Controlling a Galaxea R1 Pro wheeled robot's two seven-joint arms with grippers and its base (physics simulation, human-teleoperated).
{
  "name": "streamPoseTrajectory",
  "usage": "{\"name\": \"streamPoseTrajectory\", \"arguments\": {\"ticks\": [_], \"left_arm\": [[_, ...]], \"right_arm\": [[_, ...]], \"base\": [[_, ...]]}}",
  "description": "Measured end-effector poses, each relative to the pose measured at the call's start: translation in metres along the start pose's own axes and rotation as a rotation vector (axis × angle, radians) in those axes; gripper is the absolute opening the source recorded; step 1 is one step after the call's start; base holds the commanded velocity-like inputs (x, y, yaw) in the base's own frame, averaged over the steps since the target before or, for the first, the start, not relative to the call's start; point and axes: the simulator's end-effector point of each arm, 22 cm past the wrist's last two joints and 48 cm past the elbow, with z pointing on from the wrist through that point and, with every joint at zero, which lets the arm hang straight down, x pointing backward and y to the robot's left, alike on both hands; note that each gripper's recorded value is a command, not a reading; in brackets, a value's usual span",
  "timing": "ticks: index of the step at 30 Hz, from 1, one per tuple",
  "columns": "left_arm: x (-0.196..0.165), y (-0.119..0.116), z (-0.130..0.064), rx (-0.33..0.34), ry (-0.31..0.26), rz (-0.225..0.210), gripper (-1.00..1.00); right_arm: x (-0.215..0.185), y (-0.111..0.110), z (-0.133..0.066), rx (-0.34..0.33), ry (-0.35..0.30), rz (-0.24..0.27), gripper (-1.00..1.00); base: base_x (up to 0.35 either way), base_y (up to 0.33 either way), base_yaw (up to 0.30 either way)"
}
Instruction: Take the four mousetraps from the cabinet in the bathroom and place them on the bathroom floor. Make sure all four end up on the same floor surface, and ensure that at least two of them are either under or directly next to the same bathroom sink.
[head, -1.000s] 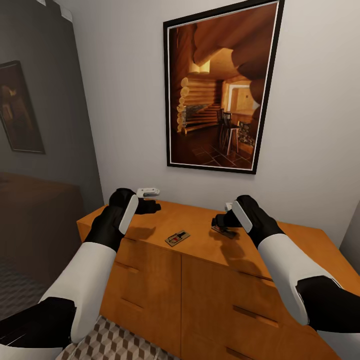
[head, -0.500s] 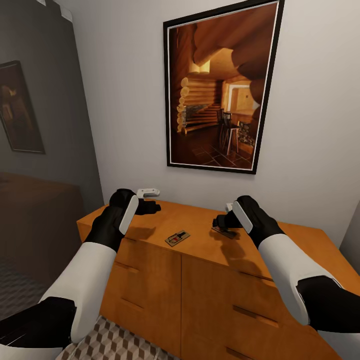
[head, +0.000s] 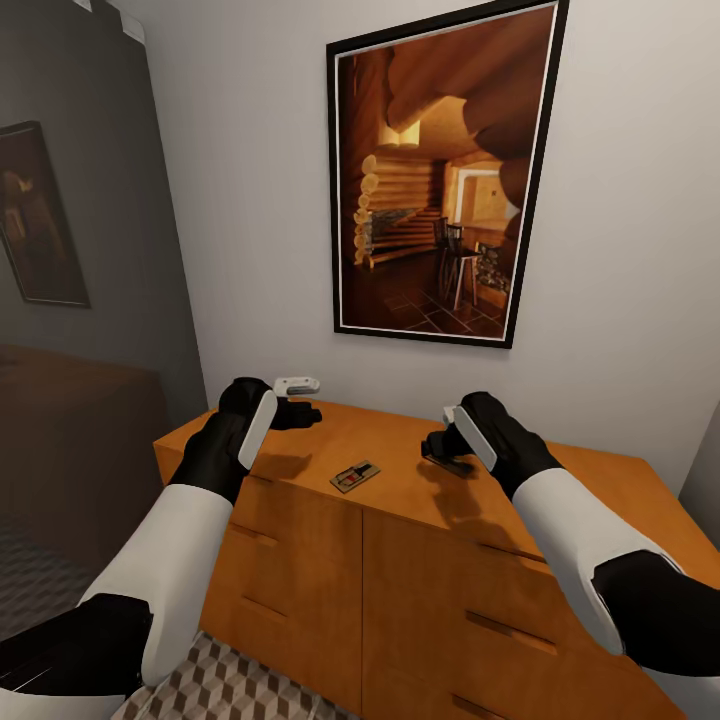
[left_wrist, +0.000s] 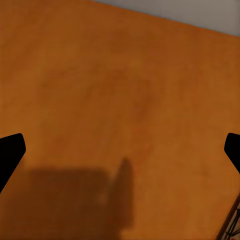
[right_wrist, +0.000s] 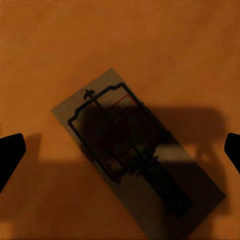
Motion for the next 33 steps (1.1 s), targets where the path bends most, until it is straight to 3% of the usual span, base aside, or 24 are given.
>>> {"name": "streamPoseTrajectory", "arguments": {"ticks": [15, 33], "left_arm": [[0.0, 0.0, 0.0, 0.0, 0.0, -0.001, 1.0], [0.004, 0.0, 0.003, 0.0, 0.012, 0.0, 1.0]], "right_arm": [[-0.011, 0.01, -0.008, -0.005, -0.034, -0.031, 1.0], [-0.011, 0.004, -0.008, 0.003, -0.034, -0.029, 1.0]], "base": [[0.0, 0.0, 0.0], [0.0, 0.0, 0.0]]}}
